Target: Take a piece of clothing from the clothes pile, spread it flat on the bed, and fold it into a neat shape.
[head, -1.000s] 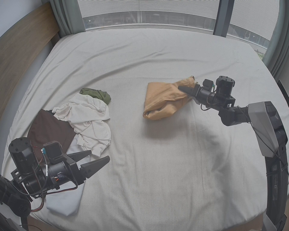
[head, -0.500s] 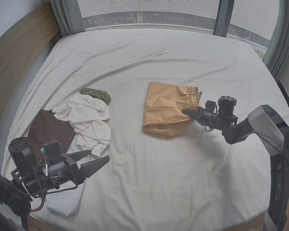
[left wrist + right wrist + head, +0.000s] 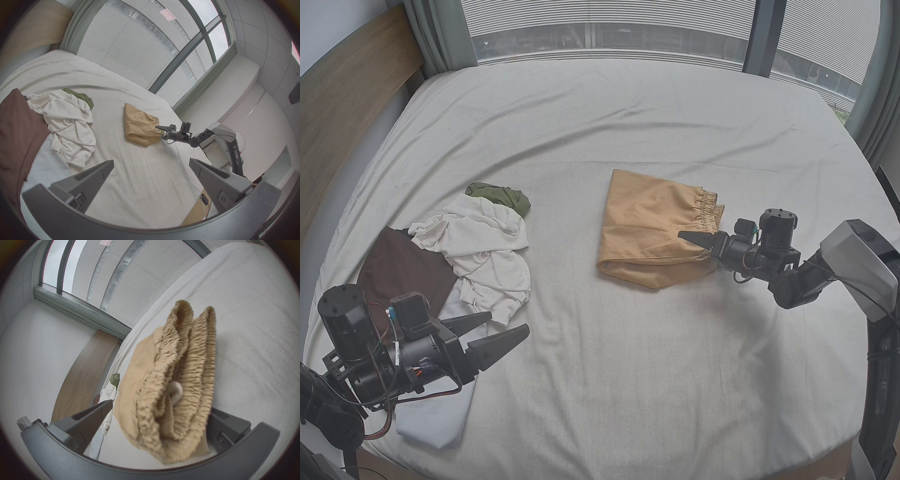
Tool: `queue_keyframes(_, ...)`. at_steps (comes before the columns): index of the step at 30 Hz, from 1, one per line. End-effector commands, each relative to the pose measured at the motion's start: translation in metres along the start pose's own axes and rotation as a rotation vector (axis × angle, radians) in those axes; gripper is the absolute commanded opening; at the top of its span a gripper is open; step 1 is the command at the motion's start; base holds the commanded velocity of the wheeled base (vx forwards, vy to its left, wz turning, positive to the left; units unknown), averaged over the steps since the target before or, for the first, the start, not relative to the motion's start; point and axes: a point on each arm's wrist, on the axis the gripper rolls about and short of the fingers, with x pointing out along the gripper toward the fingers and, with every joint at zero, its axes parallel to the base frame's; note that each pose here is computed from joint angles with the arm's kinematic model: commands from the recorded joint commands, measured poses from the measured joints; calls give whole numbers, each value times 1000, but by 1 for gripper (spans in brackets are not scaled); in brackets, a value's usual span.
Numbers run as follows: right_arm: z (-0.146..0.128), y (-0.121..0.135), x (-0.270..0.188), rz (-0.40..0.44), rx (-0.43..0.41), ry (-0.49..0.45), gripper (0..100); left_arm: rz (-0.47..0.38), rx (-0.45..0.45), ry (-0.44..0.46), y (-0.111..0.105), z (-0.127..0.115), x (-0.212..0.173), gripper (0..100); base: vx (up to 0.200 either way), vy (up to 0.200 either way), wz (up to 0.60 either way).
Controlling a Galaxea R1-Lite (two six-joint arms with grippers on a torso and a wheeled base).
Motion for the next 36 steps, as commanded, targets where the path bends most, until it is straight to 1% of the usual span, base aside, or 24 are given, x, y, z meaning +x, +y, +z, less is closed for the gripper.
queue_keyframes(1,8,13,-36,-29,-47,-19,100,0,-1,3,0,-1,0,100,0,0,0)
queue_keyframes(2,8,13,-38,-30,-53,-23,100,0,1,3,0,-1,0,100,0,0,0)
queue_keyframes(5,9,27,-67,-40,-77,-48,100,-6,3,-4,-1,1,0,100,0,0,0)
queue_keyframes(11,18,74,-125,-23,-137,-120,100,-43,26,-38,-8,4,-1,100,0,0,0)
queue_keyframes(15,15,117,-162,26,-182,-151,100,-85,56,-97,-17,7,-8,100,0,0,0)
queue_keyframes(17,12,133,-175,48,-202,-164,100,-101,65,-115,-21,7,-11,100,0,0,0)
queue_keyframes(18,6,150,-183,86,-219,-162,100,-117,75,-130,-25,7,-15,100,0,0,0)
queue_keyframes(19,2,163,-190,117,-233,-162,100,-128,82,-141,-28,8,-18,100,0,0,0)
queue_keyframes(23,-14,194,-212,202,-266,-162,100,-166,110,-218,-39,18,-34,100,0,0,0)
queue_keyframes(25,-24,204,-224,230,-275,-160,100,-199,118,-253,-48,22,-43,100,0,0,0)
queue_keyframes(28,-36,208,-239,236,-278,-161,100,-241,123,-299,-59,25,-58,100,0,0,0)
queue_keyframes(30,-44,209,-249,238,-282,-165,100,-264,126,-316,-66,25,-66,100,0,0,0)
queue_keyframes(32,-44,209,-249,238,-282,-165,100,-264,126,-316,-66,25,-66,100,0,0,0)
queue_keyframes(33,-53,213,-264,246,-305,-181,100,-283,128,-334,-73,26,-78,100,0,0,0)
queue_keyframes(34,-59,215,-274,252,-338,-194,100,-299,126,-327,-77,25,-84,100,0,0,0)
queue_keyframes(36,-62,217,-281,256,-359,-205,100,-311,125,-321,-79,24,-89,100,0,0,0)
